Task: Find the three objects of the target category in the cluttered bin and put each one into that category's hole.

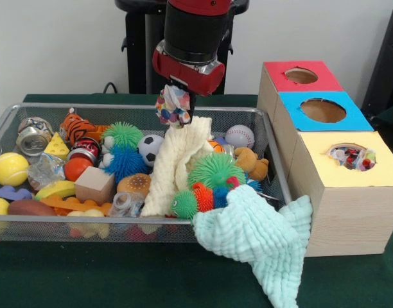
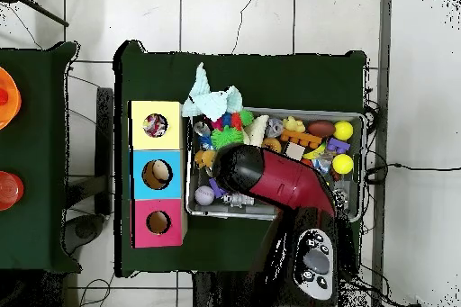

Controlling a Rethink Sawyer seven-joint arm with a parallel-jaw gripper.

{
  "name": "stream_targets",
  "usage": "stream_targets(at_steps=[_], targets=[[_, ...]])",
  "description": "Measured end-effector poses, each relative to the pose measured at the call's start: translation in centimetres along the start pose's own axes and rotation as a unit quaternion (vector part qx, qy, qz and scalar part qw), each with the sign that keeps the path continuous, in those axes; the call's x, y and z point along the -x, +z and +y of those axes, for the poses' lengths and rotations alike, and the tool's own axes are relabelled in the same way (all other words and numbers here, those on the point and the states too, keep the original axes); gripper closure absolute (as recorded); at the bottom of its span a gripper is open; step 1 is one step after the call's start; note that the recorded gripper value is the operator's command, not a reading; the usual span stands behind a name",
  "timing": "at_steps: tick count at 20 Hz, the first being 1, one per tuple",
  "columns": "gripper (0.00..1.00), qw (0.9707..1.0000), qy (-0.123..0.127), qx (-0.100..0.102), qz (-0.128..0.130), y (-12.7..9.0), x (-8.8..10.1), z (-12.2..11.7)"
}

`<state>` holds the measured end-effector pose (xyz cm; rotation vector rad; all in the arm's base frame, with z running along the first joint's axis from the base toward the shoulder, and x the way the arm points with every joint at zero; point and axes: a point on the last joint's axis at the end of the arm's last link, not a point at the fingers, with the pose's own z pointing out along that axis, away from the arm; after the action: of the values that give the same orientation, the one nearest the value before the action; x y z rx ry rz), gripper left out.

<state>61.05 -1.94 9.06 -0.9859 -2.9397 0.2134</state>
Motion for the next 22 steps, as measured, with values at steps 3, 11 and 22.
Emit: stream_targets(at_steps=[3,11,22], targets=[[1.00,1.0000,0.004,-0.005,0.007,-0.8,-0.4,0.1],[1.00,0.9998,0.012,-0.008,0.010,-2.5,-1.6,2.0],[1.00,0.9969,0.079,0.001,-0.002,-3.1,-1.3,6.9]])
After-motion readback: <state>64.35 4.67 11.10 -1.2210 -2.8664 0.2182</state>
